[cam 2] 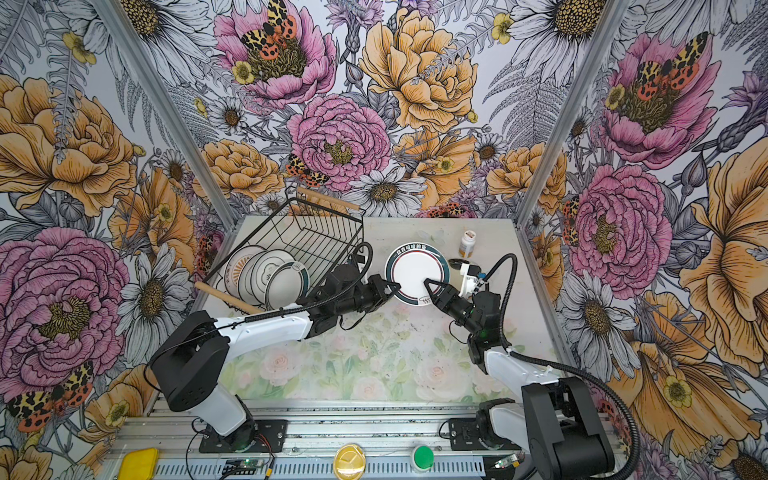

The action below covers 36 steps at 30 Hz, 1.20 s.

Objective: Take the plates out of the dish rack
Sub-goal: 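Close the right gripper on the plate rim, then open the left gripper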

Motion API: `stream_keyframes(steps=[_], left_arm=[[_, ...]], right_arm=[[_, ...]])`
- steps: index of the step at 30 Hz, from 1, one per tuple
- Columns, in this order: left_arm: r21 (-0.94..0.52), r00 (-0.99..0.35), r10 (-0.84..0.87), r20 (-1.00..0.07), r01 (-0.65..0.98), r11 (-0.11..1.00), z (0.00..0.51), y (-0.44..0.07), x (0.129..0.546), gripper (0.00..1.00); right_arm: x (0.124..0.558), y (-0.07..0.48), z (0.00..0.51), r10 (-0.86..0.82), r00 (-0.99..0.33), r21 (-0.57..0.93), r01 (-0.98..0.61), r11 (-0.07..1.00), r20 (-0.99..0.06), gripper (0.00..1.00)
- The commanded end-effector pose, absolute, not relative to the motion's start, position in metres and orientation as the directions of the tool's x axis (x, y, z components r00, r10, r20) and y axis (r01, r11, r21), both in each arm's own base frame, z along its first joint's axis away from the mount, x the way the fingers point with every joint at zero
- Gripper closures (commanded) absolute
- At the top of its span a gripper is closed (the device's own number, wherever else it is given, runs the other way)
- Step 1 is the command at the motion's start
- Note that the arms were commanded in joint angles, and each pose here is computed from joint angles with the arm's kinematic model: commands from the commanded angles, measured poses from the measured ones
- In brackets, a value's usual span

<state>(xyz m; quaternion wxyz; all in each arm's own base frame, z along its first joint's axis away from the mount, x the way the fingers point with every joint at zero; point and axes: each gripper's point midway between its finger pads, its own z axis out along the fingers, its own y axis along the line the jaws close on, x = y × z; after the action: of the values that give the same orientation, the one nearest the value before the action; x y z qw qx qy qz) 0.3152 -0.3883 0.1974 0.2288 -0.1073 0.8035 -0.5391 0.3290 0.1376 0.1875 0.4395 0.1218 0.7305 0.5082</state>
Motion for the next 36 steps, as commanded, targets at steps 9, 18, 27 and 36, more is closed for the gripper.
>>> stream_keyframes(steps=[9, 18, 27, 36], left_arm=[[-0.934, -0.899, -0.350, -0.262, 0.144, 0.328, 0.217, -0.413, 0.313, 0.99], [-0.923, -0.901, -0.317, -0.298, 0.186, 0.338, 0.231, -0.416, 0.308, 0.73], [-0.869, -0.858, -0.288, -0.424, 0.297, 0.397, 0.265, -0.398, 0.301, 0.52], [-0.773, -0.800, -0.315, -0.510, 0.266, 0.576, 0.262, -0.323, 0.299, 0.48]], right_arm=[[0.327, 0.142, 0.231, 0.625, -0.529, 0.819, -0.386, 0.424, -0.574, 0.87], [0.326, 0.140, 0.243, 0.623, -0.510, 0.805, -0.393, 0.444, -0.593, 1.00], [0.340, 0.131, 0.268, 0.528, -0.451, 0.691, -0.384, 0.613, -0.719, 1.00], [0.369, 0.109, 0.339, 0.301, -0.268, 0.384, -0.355, 0.852, -0.915, 1.00]])
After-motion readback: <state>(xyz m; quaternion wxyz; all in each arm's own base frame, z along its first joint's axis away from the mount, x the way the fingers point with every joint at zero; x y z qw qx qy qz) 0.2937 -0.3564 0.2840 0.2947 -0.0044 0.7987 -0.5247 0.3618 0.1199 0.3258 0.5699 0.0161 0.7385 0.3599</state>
